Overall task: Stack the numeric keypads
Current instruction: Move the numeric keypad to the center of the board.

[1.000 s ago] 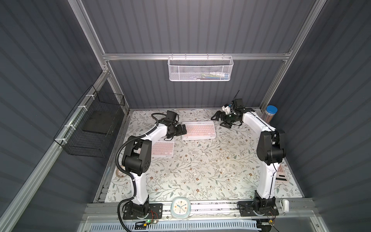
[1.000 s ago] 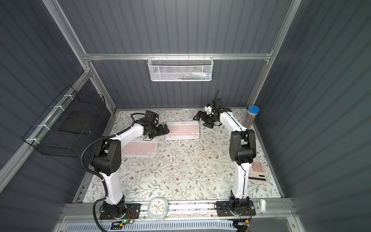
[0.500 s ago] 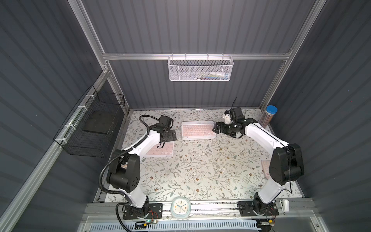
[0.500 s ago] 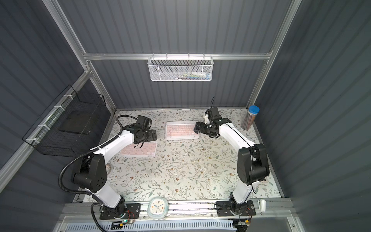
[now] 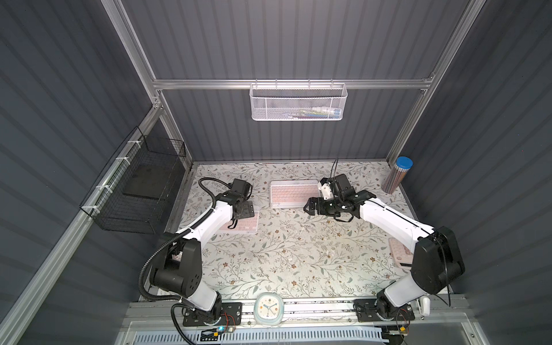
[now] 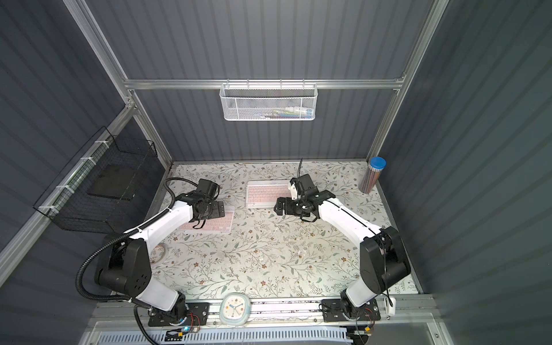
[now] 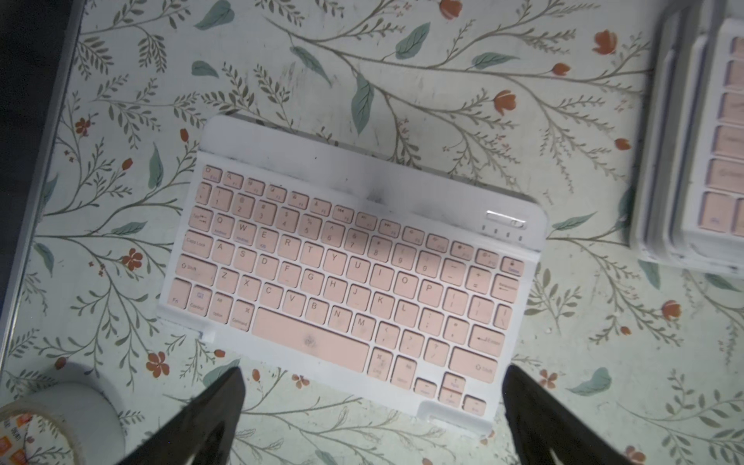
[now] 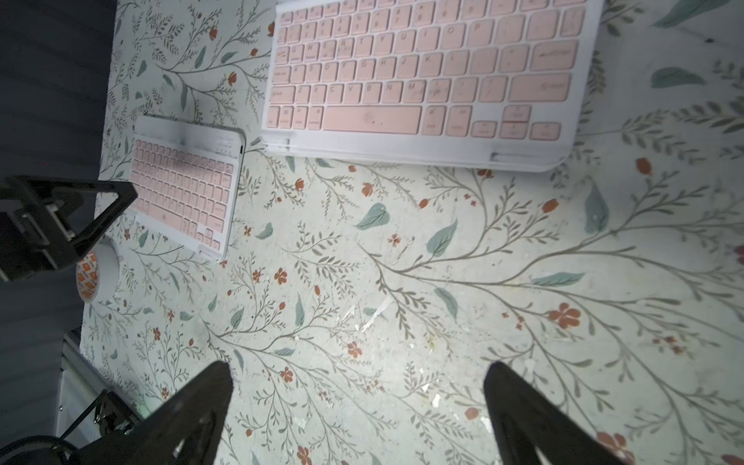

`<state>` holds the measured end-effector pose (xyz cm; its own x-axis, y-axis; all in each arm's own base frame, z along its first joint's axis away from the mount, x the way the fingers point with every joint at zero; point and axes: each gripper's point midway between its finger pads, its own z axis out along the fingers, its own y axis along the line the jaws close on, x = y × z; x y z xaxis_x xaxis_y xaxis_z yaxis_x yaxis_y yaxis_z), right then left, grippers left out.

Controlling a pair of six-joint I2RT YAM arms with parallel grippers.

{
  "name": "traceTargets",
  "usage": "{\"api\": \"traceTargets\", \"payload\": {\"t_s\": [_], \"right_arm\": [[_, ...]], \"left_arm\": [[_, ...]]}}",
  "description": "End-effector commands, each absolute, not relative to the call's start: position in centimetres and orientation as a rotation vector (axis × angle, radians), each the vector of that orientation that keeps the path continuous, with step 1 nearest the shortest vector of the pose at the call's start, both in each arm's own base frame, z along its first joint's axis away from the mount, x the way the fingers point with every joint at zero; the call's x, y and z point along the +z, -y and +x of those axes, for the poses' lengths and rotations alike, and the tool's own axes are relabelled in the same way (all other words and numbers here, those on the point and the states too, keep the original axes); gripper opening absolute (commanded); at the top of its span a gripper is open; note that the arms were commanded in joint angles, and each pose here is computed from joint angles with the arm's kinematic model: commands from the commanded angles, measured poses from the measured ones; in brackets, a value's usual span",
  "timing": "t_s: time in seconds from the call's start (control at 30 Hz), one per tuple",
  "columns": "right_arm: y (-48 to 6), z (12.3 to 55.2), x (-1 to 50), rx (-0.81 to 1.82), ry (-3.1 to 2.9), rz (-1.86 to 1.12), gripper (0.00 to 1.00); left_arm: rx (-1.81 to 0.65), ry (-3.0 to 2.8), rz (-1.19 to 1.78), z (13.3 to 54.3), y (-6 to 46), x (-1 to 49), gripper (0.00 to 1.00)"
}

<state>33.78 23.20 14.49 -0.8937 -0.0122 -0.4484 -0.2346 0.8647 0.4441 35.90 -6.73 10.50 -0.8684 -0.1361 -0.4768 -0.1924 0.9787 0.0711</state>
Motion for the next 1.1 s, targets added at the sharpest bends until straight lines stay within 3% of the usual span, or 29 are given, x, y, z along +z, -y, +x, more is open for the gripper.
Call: {"api": "traceTargets", "payload": {"t_s": [0.0, 0.47, 0.67, 1.07], "right_arm": [[-24.0, 33.2, 14.6, 0.727, -2.577, -0.186, 0.99], [-24.7, 32.0, 12.8, 0.766, -2.597, -0.195, 0.99], [-25.1, 32.3, 12.8, 0.769, -2.595, -0.218, 0.99], [-25.5, 33.0, 12.5, 0.769, -2.601, -0.218, 0.99]], "left_arm": [[0.207, -2.678, -0.304, 34.7, 5.1, 9.5, 1.0], [0.127, -2.67, -0.527, 36.0, 0.6, 7.1, 1.0], [0.005, -2.695, -0.504, 37.5, 1.7, 5.7, 1.0], [0.058, -2.688, -0.597, 40.5, -1.1, 4.6, 1.0]]}}
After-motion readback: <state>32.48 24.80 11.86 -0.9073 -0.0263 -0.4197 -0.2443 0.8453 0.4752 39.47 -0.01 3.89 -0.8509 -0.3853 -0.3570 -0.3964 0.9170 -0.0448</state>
